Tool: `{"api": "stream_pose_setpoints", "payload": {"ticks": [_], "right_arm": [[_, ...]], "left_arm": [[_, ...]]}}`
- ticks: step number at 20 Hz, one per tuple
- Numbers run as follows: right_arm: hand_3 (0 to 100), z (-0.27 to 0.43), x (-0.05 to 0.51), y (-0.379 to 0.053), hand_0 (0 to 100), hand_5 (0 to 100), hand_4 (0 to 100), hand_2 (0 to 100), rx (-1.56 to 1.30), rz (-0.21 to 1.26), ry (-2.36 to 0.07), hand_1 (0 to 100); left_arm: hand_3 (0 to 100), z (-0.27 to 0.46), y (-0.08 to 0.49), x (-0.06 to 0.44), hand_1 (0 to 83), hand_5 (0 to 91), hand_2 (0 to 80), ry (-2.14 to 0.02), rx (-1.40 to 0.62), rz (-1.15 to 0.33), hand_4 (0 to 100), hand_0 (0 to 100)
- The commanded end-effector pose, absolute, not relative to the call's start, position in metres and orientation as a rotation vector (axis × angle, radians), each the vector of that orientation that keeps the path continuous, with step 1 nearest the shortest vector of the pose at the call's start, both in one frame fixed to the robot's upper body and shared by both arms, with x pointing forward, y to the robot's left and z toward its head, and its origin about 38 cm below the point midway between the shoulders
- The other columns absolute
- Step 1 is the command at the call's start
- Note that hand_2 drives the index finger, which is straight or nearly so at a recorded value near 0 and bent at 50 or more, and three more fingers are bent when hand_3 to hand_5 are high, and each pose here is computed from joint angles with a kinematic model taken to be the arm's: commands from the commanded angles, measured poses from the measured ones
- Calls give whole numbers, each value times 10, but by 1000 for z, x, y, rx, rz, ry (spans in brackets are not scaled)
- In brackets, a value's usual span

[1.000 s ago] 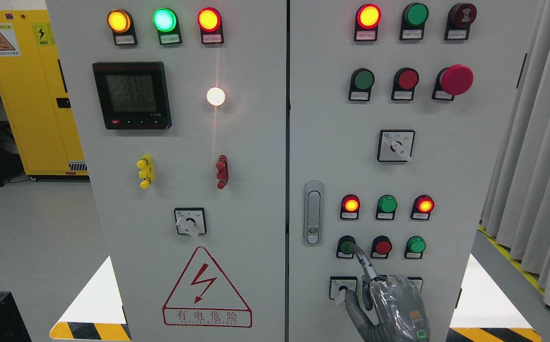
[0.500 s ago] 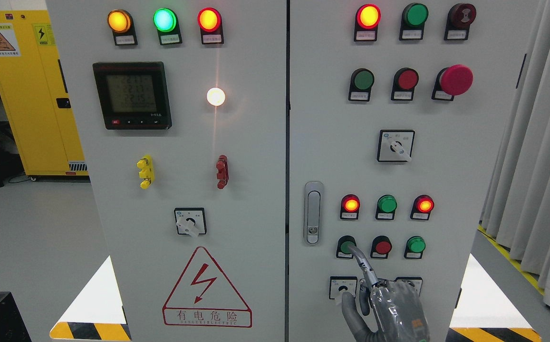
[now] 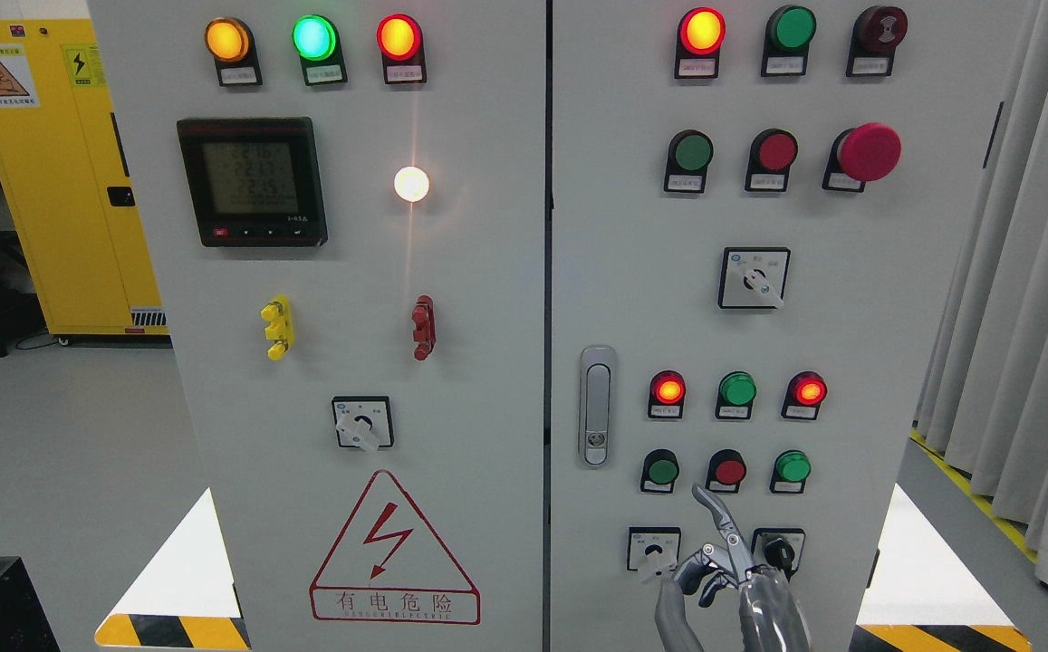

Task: Press green start button

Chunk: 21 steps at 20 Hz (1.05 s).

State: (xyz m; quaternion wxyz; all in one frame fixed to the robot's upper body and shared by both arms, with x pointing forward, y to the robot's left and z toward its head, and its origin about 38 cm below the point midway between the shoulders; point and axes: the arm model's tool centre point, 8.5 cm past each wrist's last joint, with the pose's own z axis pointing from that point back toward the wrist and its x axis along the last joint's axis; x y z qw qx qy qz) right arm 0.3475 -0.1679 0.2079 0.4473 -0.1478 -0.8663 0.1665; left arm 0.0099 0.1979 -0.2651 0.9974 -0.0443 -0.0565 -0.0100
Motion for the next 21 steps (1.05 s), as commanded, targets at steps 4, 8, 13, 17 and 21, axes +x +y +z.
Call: {"api": "stream_pose_setpoints", "payload": {"ticks": [4,8,13,17,21], "right_arm": [[0,218,333,-155,773,0,0,0,-177,346,-2177,732],[0,218,333,-155,723,0,0,0,-176,345,-2178,720],[0,217,332,-155,685,0,0,0,-175,347,-2177,719],[0,217,331,-153,675,0,0,0,-167,348,-2179,719],[0,216,330,-149,671,0,0,0,-154,356,-2177,718]], "left_arm": [[0,-265,199,10,556,0,0,-113,-83,-21,0,120],[0,-265,199,10,556,0,0,-113,-83,-19,0,120],[0,-265,198,10,556,0,0,-113,-85,-21,0,120],[0,-265,199,10,556,0,0,-113,-83,-21,0,120],[0,-265,198,10,556,0,0,-113,-84,-19,0,120]]}}
